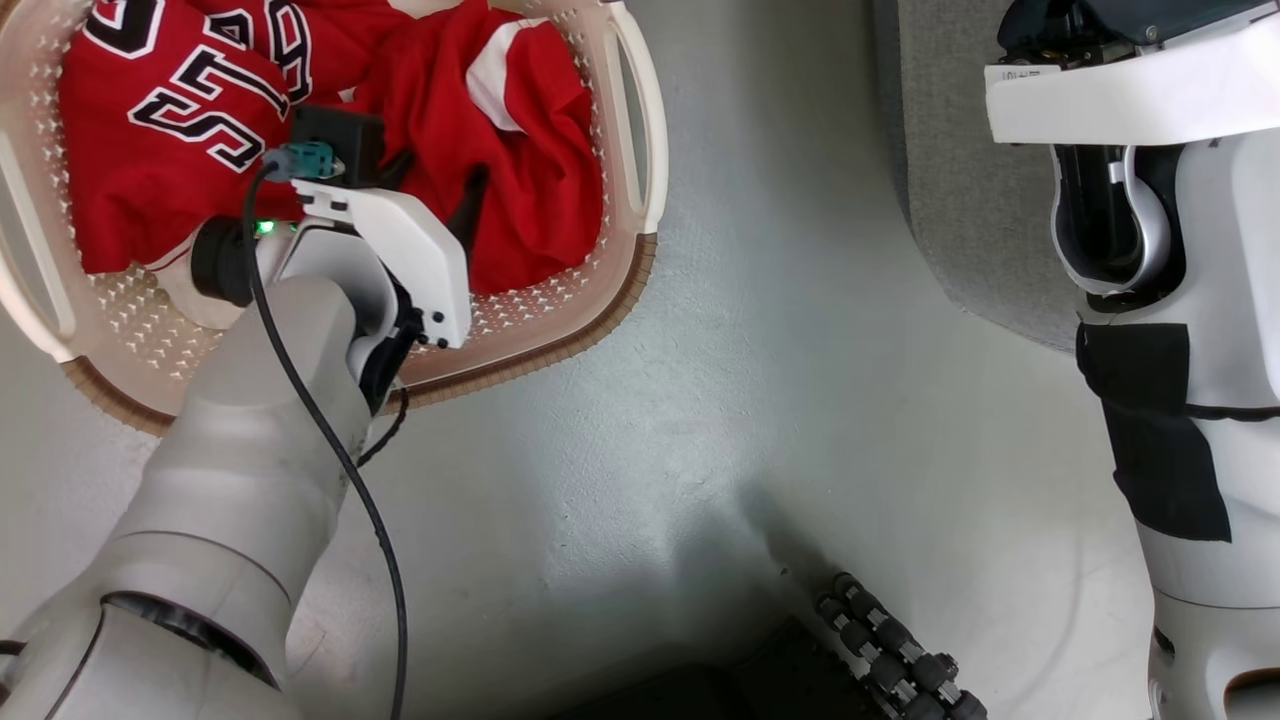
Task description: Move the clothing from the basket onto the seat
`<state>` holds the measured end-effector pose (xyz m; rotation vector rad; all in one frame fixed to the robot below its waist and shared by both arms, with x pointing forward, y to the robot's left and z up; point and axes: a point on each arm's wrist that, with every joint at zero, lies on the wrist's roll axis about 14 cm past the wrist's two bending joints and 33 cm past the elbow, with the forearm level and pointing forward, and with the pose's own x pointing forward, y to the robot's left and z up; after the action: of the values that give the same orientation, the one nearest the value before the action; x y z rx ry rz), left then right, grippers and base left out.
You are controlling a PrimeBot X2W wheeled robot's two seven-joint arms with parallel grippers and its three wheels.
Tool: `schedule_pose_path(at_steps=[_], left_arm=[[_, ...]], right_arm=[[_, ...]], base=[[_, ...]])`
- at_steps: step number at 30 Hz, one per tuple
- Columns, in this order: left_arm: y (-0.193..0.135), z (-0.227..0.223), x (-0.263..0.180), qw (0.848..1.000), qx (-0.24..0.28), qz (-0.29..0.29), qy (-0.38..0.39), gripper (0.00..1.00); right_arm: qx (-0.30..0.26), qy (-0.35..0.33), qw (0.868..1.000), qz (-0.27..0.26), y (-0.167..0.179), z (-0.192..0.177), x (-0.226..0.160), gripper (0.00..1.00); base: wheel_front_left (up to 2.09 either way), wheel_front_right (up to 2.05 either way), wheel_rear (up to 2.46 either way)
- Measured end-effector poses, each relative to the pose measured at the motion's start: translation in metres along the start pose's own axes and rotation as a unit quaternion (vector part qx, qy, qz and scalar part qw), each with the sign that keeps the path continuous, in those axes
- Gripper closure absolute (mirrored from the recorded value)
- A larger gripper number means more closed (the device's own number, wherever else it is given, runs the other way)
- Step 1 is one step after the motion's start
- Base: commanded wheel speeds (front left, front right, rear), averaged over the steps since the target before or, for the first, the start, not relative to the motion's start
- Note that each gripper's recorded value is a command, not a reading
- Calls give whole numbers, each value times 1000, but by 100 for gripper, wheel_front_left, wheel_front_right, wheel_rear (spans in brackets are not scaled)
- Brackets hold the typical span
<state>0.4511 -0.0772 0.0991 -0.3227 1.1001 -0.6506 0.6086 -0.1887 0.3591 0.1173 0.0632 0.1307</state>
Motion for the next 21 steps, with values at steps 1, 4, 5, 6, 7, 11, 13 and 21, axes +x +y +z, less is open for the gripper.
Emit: schedule_pose_path(at_steps=[1, 4, 5, 6, 7, 11, 13, 21], left_arm=[[2, -2, 1, 1000, 4, 2, 5, 0], [3, -3, 2, 1000, 11, 3, 11, 67], [2, -2, 3, 1000, 12, 2, 9, 100], [2, -2, 3, 1000, 15, 1, 10, 100], [1, -1, 3, 1000, 15, 1, 8, 100], [-2, 17, -3, 999, 16, 3, -35, 100], [-3, 25, -8, 999, 19, 5, -50, 100], [-17, 32, -34, 997, 31, 3, -75, 100]], right_arm=[[-1, 0, 1000, -1, -1, 0, 0, 0], [-2, -1, 1000, -4, -3, 0, -1, 0], [-2, -1, 1000, -4, -3, 0, -1, 0], [-2, -2, 1000, -4, -3, 1, -1, 0], [-1, -3, 1000, -5, -4, 2, -1, 0], [1, -9, 1000, -10, -5, 9, -4, 0], [2, -11, 1000, -13, -6, 14, -6, 0], [6, -24, 999, -21, -4, 38, -16, 0]], base=[[0, 0, 0], [0, 0, 0], [0, 0, 0], [0, 0, 0], [0, 0, 0], [0, 0, 0], [0, 0, 0], [0, 0, 0]])
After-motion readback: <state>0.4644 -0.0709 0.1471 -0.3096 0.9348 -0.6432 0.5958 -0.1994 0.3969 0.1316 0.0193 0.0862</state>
